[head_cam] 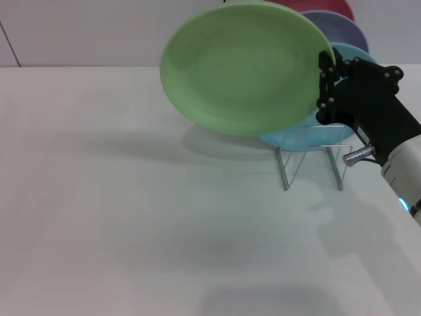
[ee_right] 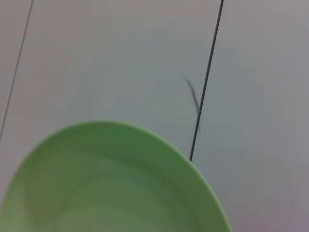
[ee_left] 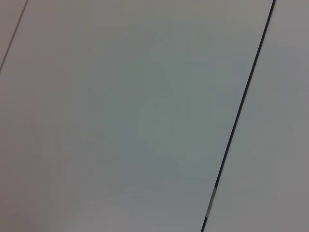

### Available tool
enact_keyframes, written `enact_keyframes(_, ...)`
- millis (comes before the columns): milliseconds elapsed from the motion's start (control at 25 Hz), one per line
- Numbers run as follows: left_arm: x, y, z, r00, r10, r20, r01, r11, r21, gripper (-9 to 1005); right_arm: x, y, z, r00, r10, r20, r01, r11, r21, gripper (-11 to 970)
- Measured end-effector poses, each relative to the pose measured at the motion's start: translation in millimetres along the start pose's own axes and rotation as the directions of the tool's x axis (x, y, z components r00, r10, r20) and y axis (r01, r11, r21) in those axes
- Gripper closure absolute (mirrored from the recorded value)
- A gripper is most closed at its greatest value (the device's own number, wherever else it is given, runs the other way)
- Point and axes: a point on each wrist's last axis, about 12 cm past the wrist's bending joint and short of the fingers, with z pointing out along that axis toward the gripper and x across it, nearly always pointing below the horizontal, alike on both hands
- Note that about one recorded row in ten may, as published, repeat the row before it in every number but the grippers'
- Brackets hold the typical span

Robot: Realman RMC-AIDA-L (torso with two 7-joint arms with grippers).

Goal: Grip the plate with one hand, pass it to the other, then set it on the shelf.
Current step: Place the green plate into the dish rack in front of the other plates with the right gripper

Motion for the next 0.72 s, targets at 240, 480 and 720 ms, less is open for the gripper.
enact_keyframes(240,-0.1,-0.5,0.7,1.0,0.0,0.0,0.0,1.0,0.001,261,-1.6,2.8,7.6,0.999,-0.042,0.004,0.042,0.998,-0.044,922)
enact_keyframes(480,-0.2,-0.7,1.2,1.0,0.001,0.0,-0.001,1.0,0.002,261,-4.7,15.5,17.0,0.988,-0.144,0.063,0.152,0.975,-0.16,918)
enact_keyframes(720,0.3,-0.2,0.2,1.0,-0.001,-0.002,0.001,1.0,0.0,261,-4.7,17.3,18.0,0.984,-0.154,0.088,0.167,0.971,-0.169,915)
